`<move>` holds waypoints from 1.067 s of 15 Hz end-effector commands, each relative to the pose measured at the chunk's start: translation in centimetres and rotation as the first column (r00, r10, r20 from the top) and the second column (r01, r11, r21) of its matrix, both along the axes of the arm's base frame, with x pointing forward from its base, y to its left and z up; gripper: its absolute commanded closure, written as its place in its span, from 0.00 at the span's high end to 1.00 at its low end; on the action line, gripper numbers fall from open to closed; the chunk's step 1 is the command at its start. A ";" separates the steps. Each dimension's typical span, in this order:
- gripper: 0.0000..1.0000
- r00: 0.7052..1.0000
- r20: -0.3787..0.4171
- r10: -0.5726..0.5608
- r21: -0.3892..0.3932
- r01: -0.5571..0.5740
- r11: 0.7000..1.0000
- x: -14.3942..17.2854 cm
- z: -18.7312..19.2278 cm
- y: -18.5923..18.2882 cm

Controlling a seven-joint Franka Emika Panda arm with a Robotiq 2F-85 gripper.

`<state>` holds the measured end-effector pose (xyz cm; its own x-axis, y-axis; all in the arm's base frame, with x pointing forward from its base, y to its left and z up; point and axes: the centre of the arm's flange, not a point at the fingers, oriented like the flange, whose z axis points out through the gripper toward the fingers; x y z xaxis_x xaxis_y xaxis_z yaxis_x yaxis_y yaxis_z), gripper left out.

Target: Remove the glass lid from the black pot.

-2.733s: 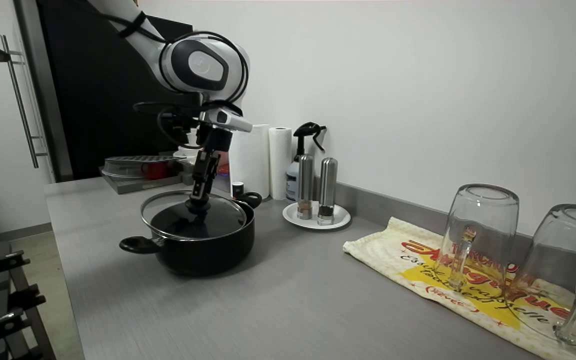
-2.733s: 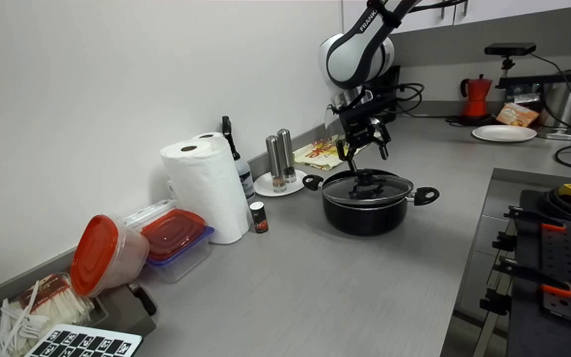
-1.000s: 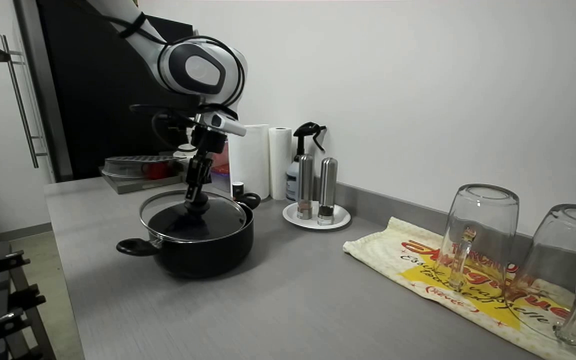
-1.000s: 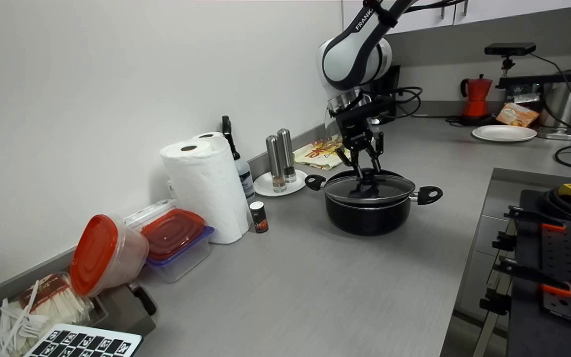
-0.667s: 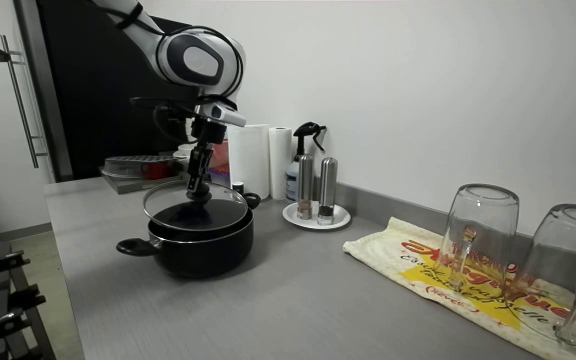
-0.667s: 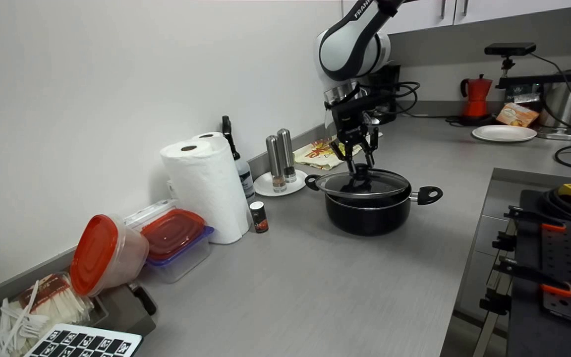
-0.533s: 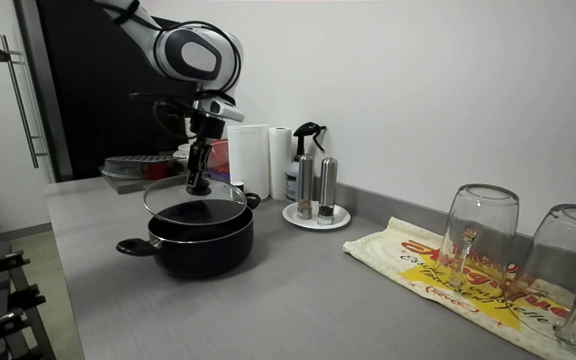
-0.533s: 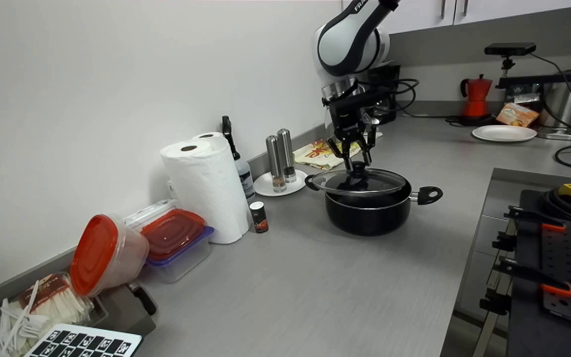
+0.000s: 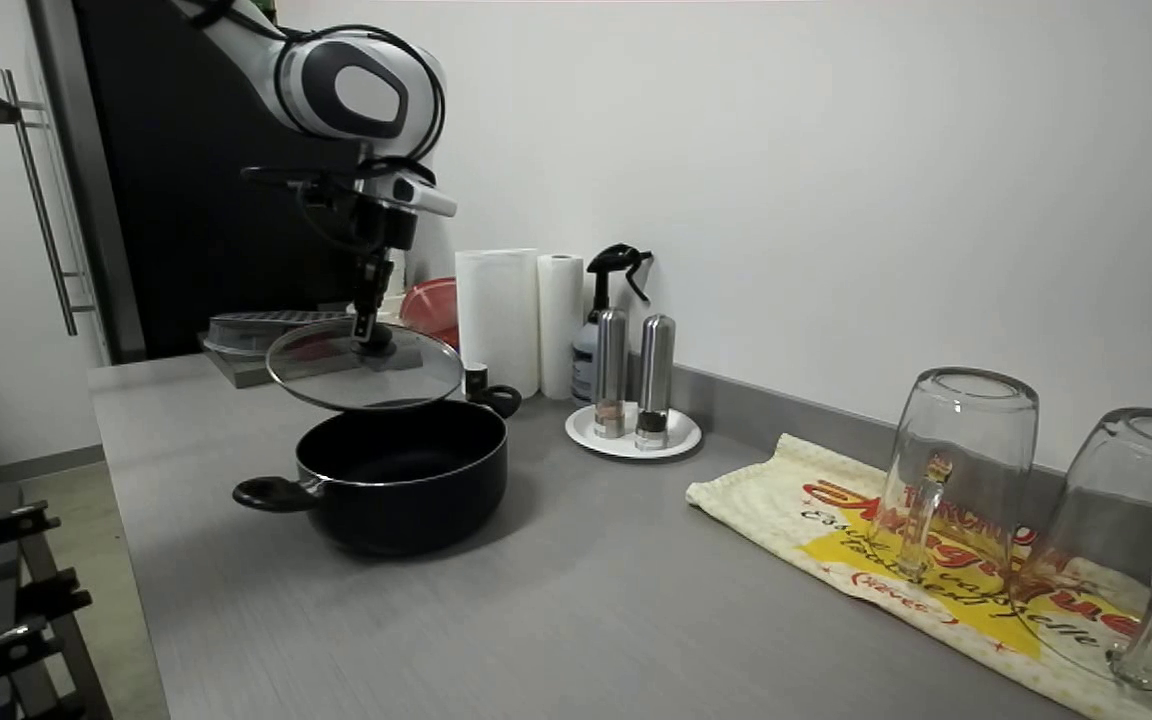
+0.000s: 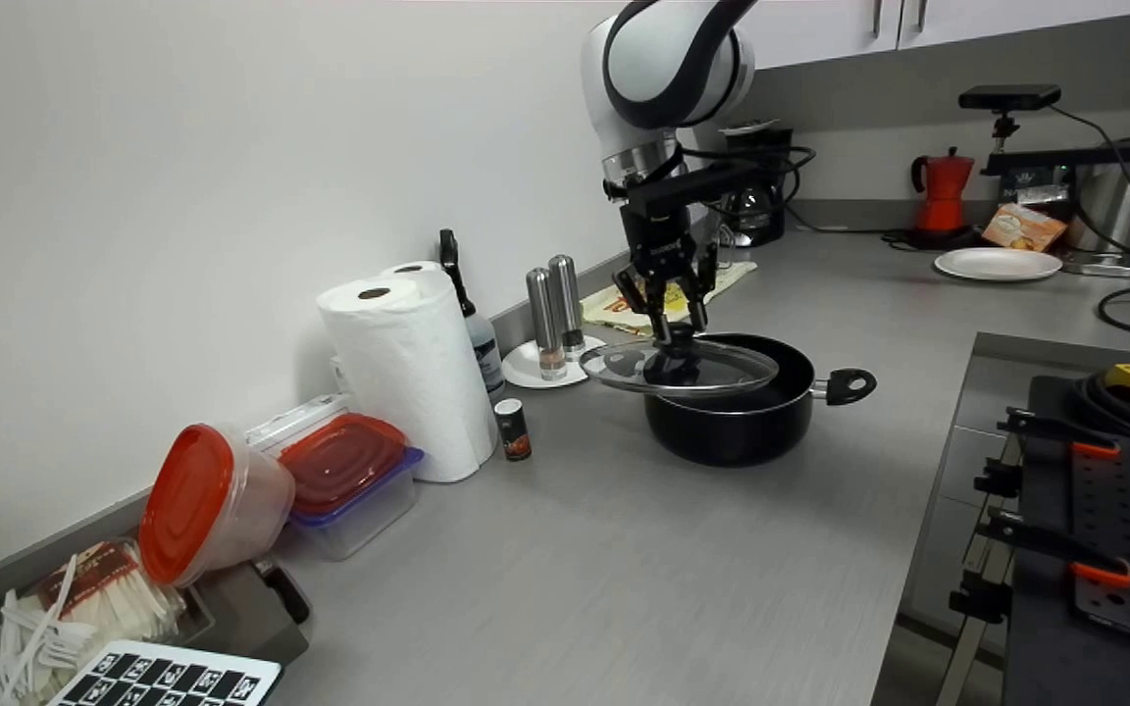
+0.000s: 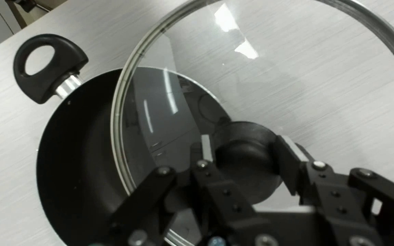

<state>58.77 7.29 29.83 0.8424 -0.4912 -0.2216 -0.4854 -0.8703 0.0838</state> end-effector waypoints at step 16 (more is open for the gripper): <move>0.22 0.719 0.246 0.651 -0.163 -0.631 0.758 -11.1 -6.5 20.0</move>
